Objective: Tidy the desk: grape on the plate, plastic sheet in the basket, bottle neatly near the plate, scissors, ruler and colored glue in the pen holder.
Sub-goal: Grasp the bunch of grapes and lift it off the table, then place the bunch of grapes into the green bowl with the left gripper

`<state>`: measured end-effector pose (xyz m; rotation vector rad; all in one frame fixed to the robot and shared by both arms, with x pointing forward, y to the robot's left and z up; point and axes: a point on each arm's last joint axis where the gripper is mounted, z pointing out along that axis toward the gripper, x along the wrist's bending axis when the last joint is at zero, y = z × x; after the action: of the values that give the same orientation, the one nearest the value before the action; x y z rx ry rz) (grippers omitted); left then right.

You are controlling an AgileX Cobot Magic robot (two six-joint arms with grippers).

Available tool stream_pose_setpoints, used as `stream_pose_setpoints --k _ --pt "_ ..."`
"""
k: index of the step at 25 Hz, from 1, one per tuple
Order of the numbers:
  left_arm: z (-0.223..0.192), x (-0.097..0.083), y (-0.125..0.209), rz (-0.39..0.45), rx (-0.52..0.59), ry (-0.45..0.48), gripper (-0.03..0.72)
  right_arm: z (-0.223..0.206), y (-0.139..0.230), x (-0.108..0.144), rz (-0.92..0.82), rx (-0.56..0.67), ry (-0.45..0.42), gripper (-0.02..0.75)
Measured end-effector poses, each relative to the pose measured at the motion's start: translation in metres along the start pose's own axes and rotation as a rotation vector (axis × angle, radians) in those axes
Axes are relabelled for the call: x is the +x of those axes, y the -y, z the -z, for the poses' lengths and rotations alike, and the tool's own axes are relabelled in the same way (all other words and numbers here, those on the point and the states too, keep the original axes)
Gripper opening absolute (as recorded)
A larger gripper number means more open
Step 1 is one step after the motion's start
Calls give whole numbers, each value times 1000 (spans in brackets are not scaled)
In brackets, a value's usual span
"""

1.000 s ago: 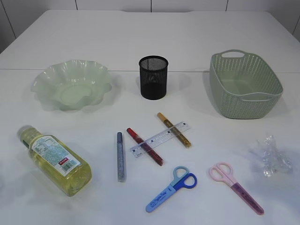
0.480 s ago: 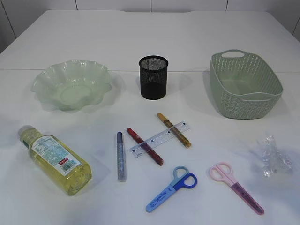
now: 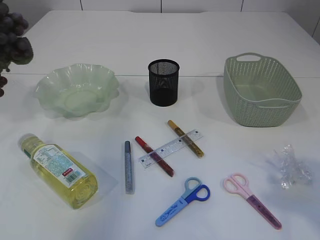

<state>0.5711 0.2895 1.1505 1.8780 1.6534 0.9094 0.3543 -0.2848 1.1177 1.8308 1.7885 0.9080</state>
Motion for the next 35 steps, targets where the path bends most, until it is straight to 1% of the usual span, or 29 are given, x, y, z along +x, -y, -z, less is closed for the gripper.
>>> stream_pose_setpoints --k 6,12,15,20,22,25,31,33,35 --pt "-54 -23 -15 -35 -15 46 -1 0 0 0 0 0 0 583" --pt "-95 -47 -22 -64 -47 88 -1 0 0 0 0 0 0 583" --pt "-114 -55 -20 -71 -53 101 -1 0 0 0 0 0 0 583" --pt "-150 -63 -7 -79 -18 113 1 0 0 0 0 0 0 583" --pt "-159 -66 -4 -81 -17 116 20 0 0 0 0 0 0 583" --pt "-164 -67 -3 -83 -30 118 108 0 0 0 0 4 0 583" --pt "-163 -67 -6 -81 -52 118 431 0 1 0 0 16 0 583" --pt "-163 -67 -5 -69 -37 123 489 0 2 0 0 18 0 583" --pt "-160 -67 -4 -53 -10 130 513 0 2 0 0 18 0 583"
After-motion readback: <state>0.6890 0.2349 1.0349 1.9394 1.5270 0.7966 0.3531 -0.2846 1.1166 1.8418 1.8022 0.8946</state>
